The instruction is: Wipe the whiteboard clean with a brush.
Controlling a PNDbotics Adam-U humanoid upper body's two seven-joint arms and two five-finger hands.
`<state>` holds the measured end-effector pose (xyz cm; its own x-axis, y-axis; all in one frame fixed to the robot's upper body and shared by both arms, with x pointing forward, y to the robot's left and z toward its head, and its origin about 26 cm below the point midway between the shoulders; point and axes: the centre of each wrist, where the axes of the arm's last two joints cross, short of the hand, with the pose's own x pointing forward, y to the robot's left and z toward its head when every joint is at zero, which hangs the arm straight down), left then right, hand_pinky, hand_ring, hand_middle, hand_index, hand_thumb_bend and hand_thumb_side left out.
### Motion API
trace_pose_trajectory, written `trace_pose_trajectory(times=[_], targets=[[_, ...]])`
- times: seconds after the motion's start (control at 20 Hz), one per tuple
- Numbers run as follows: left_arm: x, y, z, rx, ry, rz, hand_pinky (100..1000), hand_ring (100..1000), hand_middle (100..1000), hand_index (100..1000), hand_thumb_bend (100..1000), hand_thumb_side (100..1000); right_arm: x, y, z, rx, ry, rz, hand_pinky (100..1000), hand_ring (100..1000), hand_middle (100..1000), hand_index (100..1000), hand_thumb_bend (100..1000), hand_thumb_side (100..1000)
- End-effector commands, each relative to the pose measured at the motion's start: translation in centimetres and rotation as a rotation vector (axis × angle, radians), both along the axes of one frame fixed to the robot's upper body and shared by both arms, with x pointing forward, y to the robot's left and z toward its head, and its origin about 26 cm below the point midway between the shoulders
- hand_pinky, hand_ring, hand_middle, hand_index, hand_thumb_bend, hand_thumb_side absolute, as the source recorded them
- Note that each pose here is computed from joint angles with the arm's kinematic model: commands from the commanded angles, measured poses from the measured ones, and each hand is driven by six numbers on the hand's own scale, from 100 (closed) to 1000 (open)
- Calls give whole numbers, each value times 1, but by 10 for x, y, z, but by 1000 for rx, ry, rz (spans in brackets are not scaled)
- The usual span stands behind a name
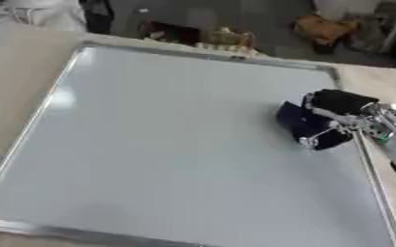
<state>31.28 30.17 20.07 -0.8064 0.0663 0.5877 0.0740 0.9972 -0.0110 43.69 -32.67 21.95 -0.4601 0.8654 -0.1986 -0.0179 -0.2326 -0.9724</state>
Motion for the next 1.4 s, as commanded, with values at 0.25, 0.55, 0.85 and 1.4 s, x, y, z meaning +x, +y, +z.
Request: trace_pose_trajectory(times=[0.25,0.55,0.85,1.4], targets=[[-1,2,6,14,-23,4,674,643,571,629,267,978,6,-19,-12,-45,-1,-81,556,613,193,165,100,289],[-1,2,5,12,-23,2,674,643,571,629,266,977,9,-22,-15,-53,10,-83,559,615,191,164,100,276],[-1,2,6,13,-25,0,675,644,571,629,266,976,5,-14,-19,-86,44,-22,560,615,193,165,100,248],[-1,1,5,11,-25,-2,675,645,572,629,269,973,-11,11,-6,-122,139,129,556,606,186,161,100,215]])
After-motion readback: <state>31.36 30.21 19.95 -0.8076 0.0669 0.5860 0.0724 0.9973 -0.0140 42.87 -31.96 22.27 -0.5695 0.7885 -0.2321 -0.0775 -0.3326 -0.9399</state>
